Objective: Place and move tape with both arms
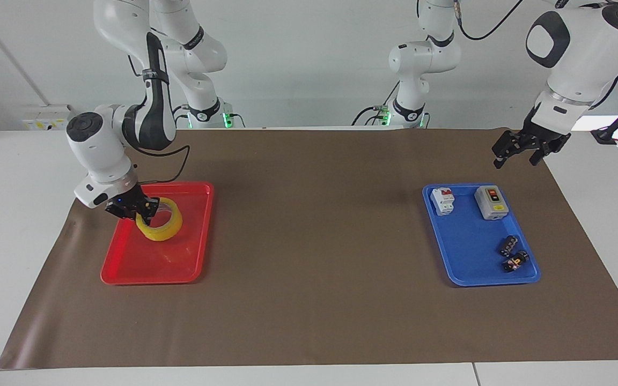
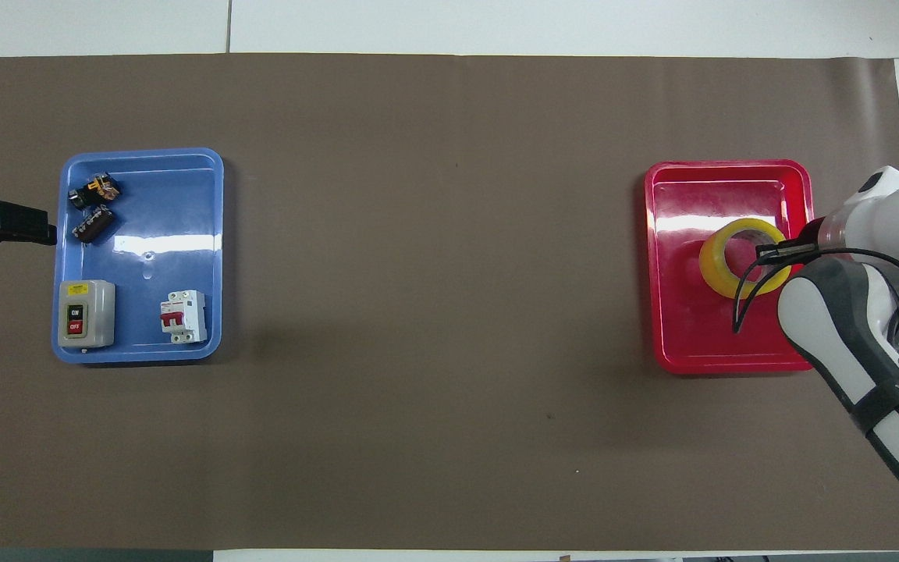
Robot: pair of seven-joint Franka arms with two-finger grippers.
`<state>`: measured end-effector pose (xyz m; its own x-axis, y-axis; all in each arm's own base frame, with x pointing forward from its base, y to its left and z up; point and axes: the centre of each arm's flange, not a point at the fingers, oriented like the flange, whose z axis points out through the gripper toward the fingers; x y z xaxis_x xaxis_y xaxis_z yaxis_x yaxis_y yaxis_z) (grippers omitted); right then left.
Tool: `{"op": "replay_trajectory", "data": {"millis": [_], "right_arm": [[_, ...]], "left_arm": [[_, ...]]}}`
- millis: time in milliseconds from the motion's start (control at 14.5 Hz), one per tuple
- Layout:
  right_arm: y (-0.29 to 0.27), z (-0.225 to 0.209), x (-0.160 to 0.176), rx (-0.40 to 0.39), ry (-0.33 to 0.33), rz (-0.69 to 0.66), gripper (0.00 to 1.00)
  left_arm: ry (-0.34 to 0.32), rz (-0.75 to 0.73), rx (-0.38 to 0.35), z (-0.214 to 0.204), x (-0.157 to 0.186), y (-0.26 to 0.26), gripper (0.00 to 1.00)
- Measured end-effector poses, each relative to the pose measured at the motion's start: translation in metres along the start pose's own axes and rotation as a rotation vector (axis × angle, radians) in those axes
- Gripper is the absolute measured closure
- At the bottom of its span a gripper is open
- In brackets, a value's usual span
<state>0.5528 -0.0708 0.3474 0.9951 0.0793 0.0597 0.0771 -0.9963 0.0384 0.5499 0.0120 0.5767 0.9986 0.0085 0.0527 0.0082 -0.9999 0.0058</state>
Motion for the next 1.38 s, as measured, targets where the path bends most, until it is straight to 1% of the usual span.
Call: {"op": "replay_trajectory", "data": {"millis": [207, 345, 690, 1034, 1103, 1310, 1379], "right_arm": [[0.0, 0.012, -0.005, -0.001, 0.002, 0.002, 0.78], [-0.001, 0.015, -0.005, -0.004, 0.015, 0.0, 0.78], [-0.001, 0.033, -0.008, -0.001, -0.014, 0.001, 0.78], [0.004, 0.045, -0.011, -0.009, 0.021, 0.01, 0.78], [0.005, 0.044, -0.011, -0.01, 0.022, 0.012, 0.73], [0.006, 0.042, -0.009, -0.011, 0.027, 0.013, 0.41], [0.006, 0.038, -0.007, -0.011, 0.032, 0.014, 0.29]], "left_arm": [[0.0, 0.0, 0.0, 0.0, 0.0, 0.0, 0.0], [0.0, 0.0, 0.0, 0.0, 0.0, 0.0, 0.0], [0.0, 0.0, 0.0, 0.0, 0.0, 0.0, 0.0], [0.0, 0.0, 0.0, 0.0, 0.0, 0.0, 0.0], [0.0, 0.0, 0.0, 0.0, 0.0, 0.0, 0.0], [0.0, 0.0, 0.0, 0.0, 0.0, 0.0, 0.0], [0.0, 0.0, 0.0, 0.0, 0.0, 0.0, 0.0]]}}
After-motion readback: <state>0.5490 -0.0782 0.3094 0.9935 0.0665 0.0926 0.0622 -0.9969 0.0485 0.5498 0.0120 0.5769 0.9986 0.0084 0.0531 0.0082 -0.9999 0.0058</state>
